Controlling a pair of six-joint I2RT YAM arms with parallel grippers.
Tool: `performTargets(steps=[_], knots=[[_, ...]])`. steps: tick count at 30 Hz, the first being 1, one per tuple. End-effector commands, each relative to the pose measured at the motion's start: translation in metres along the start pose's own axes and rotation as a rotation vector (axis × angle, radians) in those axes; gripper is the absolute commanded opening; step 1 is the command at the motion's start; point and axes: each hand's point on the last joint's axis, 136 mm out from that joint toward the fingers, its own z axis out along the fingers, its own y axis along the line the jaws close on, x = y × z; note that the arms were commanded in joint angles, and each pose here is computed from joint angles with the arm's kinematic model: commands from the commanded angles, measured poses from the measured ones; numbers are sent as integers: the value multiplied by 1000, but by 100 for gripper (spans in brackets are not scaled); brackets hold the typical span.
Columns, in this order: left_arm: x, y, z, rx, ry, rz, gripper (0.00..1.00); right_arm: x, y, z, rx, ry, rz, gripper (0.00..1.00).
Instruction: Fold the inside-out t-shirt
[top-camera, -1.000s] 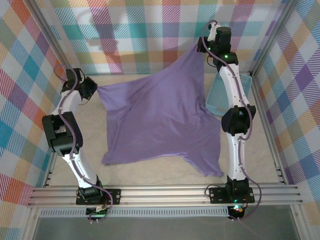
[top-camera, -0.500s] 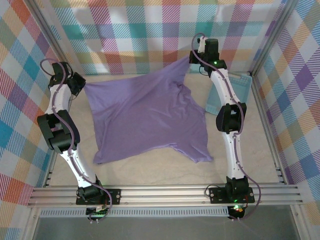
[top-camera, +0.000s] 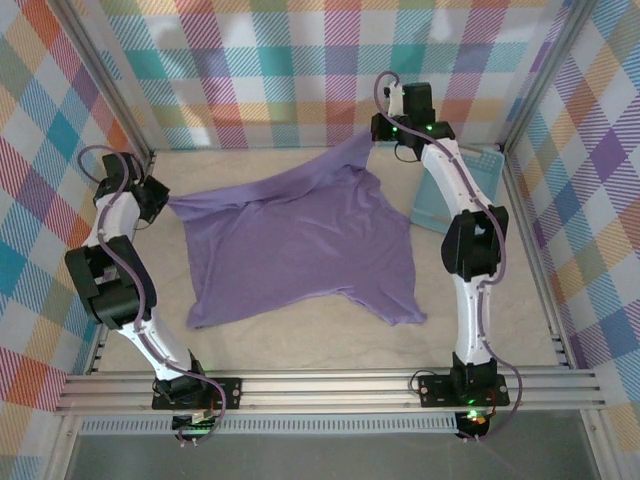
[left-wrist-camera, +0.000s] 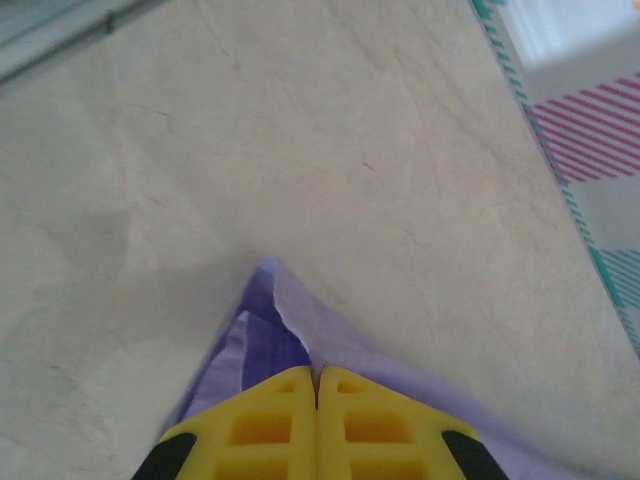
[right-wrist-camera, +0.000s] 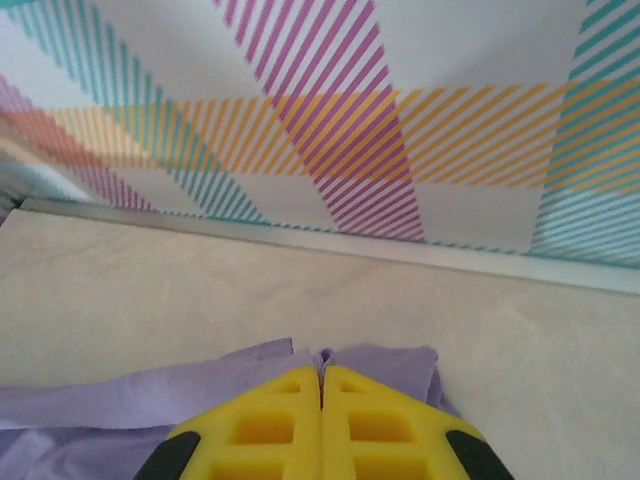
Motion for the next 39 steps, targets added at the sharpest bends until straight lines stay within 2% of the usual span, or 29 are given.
performTargets(steps=[1, 5, 12, 19, 25, 31, 35, 39], knots=[[-6, 7, -10, 16, -46, -17, 0, 8, 8, -25, 37, -3, -35, 0], [15, 17, -12, 45, -36, -59, 0, 51, -10, -40, 129, 63, 39, 0], [71, 39, -6, 100, 24, -116, 0, 128, -20, -56, 151, 162, 160, 0], [113, 59, -2, 92, 103, -120, 0, 171, -45, -77, 280, 194, 291, 0], [119, 52, -15, 113, 108, -112, 0, 173, -49, -91, 291, 167, 328, 0], [109, 44, -41, 126, 44, -84, 0, 144, -47, -110, 290, 111, 339, 0], [117, 47, -35, 118, 76, -85, 0, 126, -44, -121, 292, 77, 322, 0], [136, 65, -26, 56, 114, -94, 0, 150, -48, -122, 310, 113, 359, 0]])
